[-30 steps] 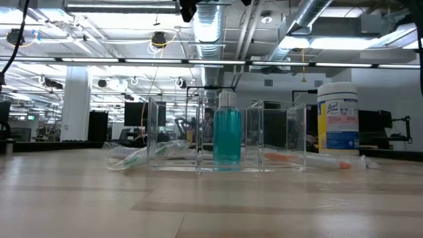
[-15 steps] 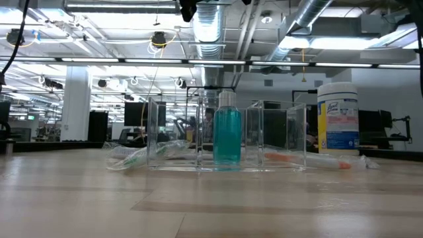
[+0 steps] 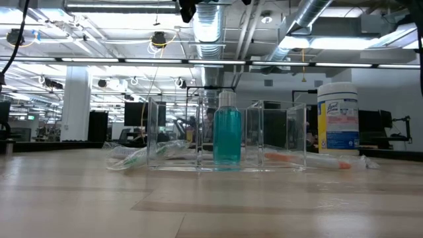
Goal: Pick & Place toothbrushing station
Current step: Put the blue mouthwash into the transparent organizer
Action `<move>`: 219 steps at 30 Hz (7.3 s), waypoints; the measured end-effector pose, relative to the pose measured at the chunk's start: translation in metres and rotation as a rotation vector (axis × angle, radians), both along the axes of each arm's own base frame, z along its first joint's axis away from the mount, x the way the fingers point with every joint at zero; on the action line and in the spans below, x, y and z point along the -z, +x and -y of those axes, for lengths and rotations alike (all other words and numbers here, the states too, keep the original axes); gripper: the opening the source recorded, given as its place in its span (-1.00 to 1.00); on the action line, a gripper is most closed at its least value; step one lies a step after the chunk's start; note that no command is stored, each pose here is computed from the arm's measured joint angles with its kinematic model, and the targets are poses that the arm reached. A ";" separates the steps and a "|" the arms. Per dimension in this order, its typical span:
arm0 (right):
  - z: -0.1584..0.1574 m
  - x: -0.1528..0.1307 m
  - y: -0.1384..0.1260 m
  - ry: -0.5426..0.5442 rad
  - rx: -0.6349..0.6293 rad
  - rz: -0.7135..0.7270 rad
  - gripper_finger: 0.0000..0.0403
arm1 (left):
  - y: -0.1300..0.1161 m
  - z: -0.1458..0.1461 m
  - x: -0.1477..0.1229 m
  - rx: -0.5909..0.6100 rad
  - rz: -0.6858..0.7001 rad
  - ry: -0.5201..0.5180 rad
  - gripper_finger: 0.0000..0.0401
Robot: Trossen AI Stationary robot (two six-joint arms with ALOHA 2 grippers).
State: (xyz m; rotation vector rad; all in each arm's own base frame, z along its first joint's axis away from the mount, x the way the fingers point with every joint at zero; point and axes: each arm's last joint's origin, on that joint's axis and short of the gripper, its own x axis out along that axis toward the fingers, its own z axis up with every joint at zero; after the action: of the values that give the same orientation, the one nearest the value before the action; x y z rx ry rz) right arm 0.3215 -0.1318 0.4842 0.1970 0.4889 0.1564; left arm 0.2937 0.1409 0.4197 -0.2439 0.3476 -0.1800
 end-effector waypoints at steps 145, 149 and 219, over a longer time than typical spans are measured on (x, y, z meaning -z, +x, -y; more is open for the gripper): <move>-0.265 0.203 0.097 0.151 0.694 -0.763 -0.58 | -0.090 -0.036 -0.036 -0.175 0.163 0.084 -0.14; -0.264 0.209 0.099 0.173 0.690 -0.767 -0.58 | -0.090 -0.036 -0.036 -0.175 0.163 0.085 -0.14; -0.272 0.268 0.107 0.281 0.685 -0.759 -0.57 | -0.083 -0.042 -0.008 -0.154 0.126 0.067 -0.14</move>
State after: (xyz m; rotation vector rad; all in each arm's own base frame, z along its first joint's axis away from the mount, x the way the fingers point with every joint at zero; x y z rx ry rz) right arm 0.4282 0.1399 0.2163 0.6976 1.1219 -0.5467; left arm 0.2106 0.1830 0.4275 -0.1908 0.2081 -0.0315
